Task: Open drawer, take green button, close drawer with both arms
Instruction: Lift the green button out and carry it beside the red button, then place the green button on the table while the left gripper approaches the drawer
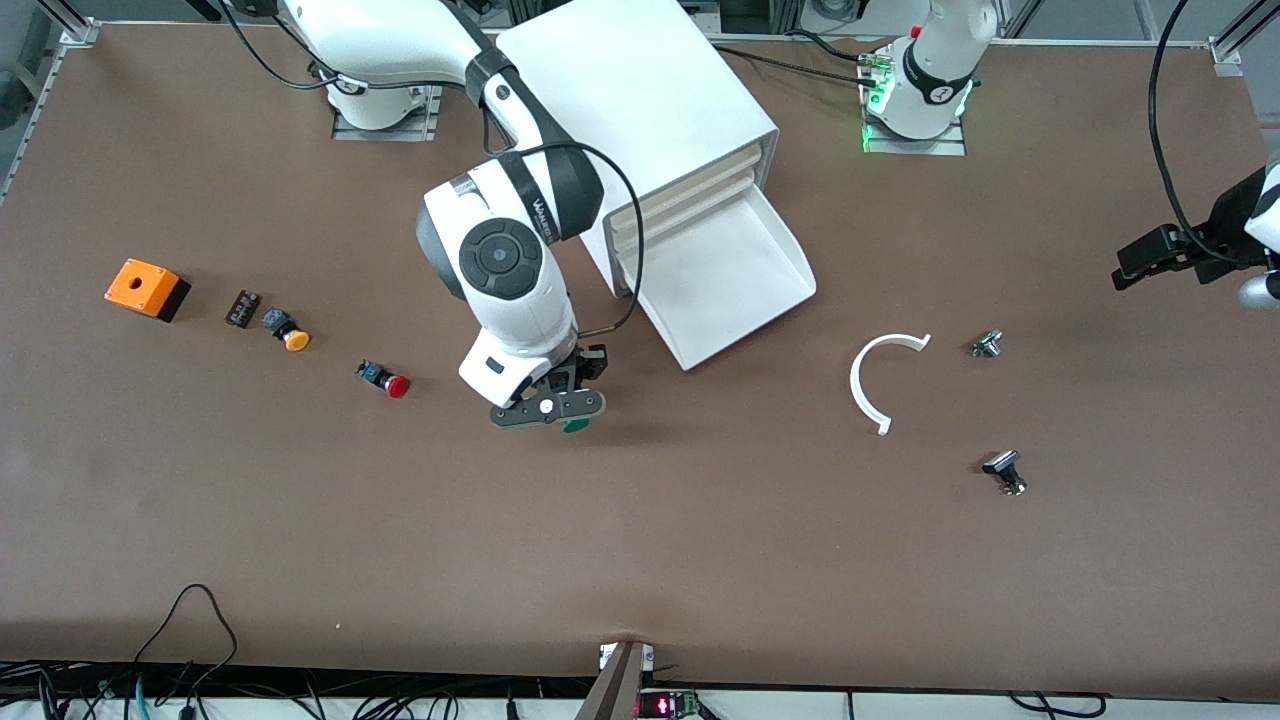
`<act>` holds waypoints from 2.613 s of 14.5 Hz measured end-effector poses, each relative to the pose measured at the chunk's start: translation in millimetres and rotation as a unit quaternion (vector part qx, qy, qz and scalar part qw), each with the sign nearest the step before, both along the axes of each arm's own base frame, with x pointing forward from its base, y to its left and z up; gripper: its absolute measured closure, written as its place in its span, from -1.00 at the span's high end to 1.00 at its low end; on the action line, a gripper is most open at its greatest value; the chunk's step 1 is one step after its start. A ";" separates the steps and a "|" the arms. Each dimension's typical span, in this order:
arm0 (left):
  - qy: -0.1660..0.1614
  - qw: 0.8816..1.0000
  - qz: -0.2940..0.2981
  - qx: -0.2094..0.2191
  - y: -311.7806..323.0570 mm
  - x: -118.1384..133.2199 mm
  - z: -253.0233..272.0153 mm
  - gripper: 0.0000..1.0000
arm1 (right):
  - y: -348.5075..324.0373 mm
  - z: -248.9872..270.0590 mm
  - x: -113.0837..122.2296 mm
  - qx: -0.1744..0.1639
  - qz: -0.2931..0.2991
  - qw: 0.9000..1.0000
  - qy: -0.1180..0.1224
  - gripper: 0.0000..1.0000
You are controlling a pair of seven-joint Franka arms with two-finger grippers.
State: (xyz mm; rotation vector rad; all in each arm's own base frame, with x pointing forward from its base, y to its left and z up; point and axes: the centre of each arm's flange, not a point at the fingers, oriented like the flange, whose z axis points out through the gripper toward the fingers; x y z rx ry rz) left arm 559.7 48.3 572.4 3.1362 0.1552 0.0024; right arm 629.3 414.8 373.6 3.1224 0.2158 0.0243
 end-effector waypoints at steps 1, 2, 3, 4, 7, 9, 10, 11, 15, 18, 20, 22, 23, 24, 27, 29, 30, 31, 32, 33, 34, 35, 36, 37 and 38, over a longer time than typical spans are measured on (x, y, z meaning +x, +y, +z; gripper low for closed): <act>0.000 1.000 0.000 0.000 0.0 0.1 0.3 1.00 | -6.4 -1.7 2.6 -0.003 -0.004 1.000 0.005 -0.15; -0.002 1.000 0.000 0.000 0.0 0.3 1.6 1.00 | -13.5 -4.1 5.6 -0.006 -0.006 1.000 0.009 -0.15; -0.003 1.000 -0.001 0.000 -0.8 0.6 3.3 1.00 | -21.0 -7.8 8.6 -0.008 -0.006 1.000 0.014 -0.15; -0.005 1.000 -0.002 0.000 -2.7 1.0 4.8 1.00 | -29.7 -12.2 11.9 -0.011 -0.007 1.000 0.018 -0.15; -0.005 1.000 -0.009 0.000 -11.6 1.6 5.8 1.00 | -60.7 -26.2 16.7 -0.020 0.012 0.999 0.040 -0.15; -0.004 1.000 -0.010 0.000 -11.7 1.5 5.5 1.00 | -86.3 -31.6 16.9 -0.025 0.020 0.998 0.056 -0.15; -0.004 1.000 -0.010 0.001 -11.9 1.5 5.6 1.00 | -99.9 -31.4 17.9 -0.025 0.025 0.998 0.061 -0.15; -0.004 1.000 -0.010 0.002 -11.8 1.5 5.6 1.00 | -115.1 -30.7 19.5 -0.024 0.032 0.997 0.066 -0.15; -0.004 1.000 -0.009 0.002 -11.9 1.6 5.5 1.00 | -184.5 -33.4 31.2 -0.018 0.074 0.993 0.085 -0.15; 0.001 1.000 -0.010 0.002 -11.6 2.8 0.5 1.00 | -224.6 -41.8 39.5 -0.013 0.105 0.990 0.095 -0.15; 0.015 1.000 -0.011 0.002 -11.3 7.7 -14.7 1.00 | -244.4 -51.0 42.8 -0.010 0.126 0.988 0.093 -0.15; 0.025 1.000 -0.012 0.001 -11.4 11.8 -25.6 1.00 | -265.1 -61.5 45.7 -0.007 0.155 0.984 0.089 -0.15; 0.026 1.000 -0.012 0.000 -11.5 12.6 -27.6 1.00 | -277.4 -66.0 47.3 -0.005 0.170 0.982 0.088 -0.15; 0.027 1.000 -0.012 0.000 -11.6 12.7 -27.9 1.00 | -289.8 -70.0 48.9 -0.003 0.182 0.980 0.086 -0.15; 0.030 0.999 -0.013 0.000 -12.2 12.6 -30.0 1.00 | -316.2 -80.6 51.0 -0.002 0.217 0.973 0.081 -0.15; 0.031 0.999 -0.014 0.000 -13.3 12.9 -30.9 1.00 | -331.5 -91.9 50.5 -0.001 0.251 0.965 0.074 -0.15; 0.032 0.999 -0.015 -0.002 -15.4 13.2 -31.6 1.00 | -340.3 -97.6 50.0 0.000 0.270 0.960 0.070 -0.15; 0.033 0.999 -0.016 -0.005 -20.7 13.7 -32.9 1.00 | -349.2 -102.2 49.6 0.000 0.289 0.955 0.067 -0.15; 0.035 0.999 -0.013 -0.006 -29.3 14.4 -35.1 1.00 | -358.4 -106.0 49.5 0.001 0.310 0.948 0.066 -0.15; 0.037 0.999 -0.005 -0.006 -39.8 15.2 -37.4 1.00 | -367.6 -109.6 49.7 0.002 0.336 0.940 0.063 -0.15; 0.040 0.999 0.007 -0.006 -52.1 15.9 -39.7 1.00 | -375.7 -113.6 50.4 0.003 0.361 0.930 0.060 -0.15; 0.043 0.999 0.021 -0.006 -65.1 16.5 -42.6 1.00 | -382.5 -118.6 51.3 0.002 0.382 0.922 0.057 -0.15; 0.047 0.998 0.038 -0.005 -78.2 17.2 -47.3 1.00 | -387.1 -124.3 51.7 0.002 0.396 0.916 0.057 -0.15; 0.053 0.997 0.055 -0.005 -89.2 18.1 -53.6 1.00 | -389.6 -130.6 51.6 0.002 0.406 0.912 0.058 -0.15; 0.059 0.996 0.071 -0.004 -99.2 19.5 -61.3 1.00 | -390.4 -136.7 51.2 0.002 0.416 0.908 0.058 -0.15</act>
